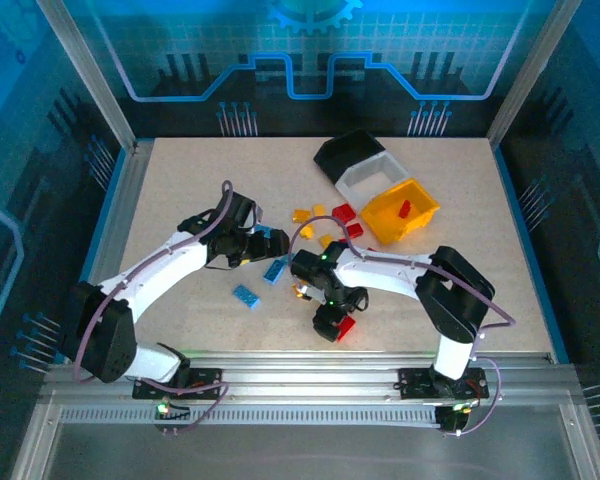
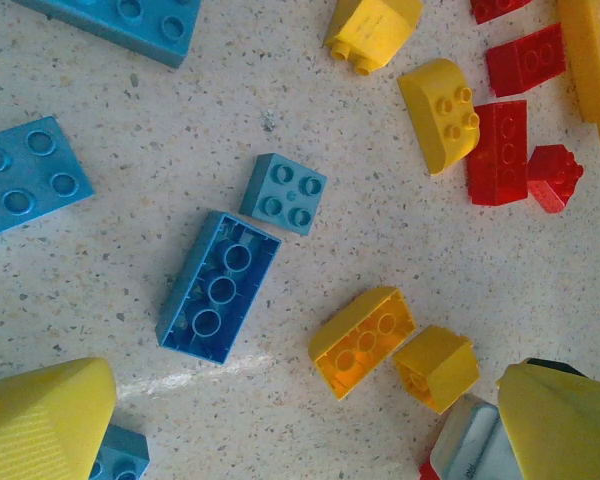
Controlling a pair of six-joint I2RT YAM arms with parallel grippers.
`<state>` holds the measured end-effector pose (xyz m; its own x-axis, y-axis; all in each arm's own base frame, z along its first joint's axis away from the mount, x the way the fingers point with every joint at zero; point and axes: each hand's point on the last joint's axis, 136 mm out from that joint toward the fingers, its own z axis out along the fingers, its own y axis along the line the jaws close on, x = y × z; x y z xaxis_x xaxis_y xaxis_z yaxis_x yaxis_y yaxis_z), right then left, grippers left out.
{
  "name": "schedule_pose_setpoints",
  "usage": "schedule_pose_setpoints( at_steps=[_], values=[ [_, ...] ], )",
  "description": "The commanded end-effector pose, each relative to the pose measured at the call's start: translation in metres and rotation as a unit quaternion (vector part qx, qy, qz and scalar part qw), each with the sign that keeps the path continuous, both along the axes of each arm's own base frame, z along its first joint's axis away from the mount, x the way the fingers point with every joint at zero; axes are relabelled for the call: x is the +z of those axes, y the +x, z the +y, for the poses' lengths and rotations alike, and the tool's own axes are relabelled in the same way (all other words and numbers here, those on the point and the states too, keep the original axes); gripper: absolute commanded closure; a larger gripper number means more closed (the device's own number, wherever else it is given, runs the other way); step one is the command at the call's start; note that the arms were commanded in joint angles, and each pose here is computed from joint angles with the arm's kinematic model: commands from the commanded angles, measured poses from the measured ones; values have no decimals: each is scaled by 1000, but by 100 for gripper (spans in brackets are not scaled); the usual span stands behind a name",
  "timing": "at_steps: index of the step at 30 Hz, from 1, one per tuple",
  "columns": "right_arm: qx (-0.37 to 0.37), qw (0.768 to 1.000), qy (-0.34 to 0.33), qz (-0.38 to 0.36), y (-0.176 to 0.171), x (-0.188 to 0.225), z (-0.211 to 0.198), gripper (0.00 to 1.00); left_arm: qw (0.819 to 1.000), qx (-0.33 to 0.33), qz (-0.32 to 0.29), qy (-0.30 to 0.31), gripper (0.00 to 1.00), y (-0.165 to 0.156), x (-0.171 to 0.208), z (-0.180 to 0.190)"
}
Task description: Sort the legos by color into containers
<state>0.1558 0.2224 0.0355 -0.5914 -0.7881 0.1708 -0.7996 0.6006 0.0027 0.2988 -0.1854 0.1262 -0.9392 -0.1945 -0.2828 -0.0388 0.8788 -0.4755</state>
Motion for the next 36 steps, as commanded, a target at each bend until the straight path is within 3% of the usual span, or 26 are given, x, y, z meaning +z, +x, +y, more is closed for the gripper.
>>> schedule_pose_setpoints(
  at_steps=[1,14,19,29,33,36],
  values=[
    [10,1000,-16,19,-7,-5,-1,7,1000,-15,2,14,1,-8,-1,4],
    [-42,997,-35,49,-20,-16,-6,11,1000,-17,6,22,1,-12,-5,7],
    [-58,996,-41,51,-22,-18,-10,22,1000,-17,7,24,1,-11,-6,7],
    [-89,993,-56,48,-26,-18,-23,16,1000,-18,7,25,1,-12,-7,8],
    [-101,992,-57,50,-29,-20,-25,23,1000,-16,8,26,1,-12,-8,8],
    [-107,991,-58,48,-30,-19,-26,35,1000,-13,9,26,1,-13,-8,9]
  ],
)
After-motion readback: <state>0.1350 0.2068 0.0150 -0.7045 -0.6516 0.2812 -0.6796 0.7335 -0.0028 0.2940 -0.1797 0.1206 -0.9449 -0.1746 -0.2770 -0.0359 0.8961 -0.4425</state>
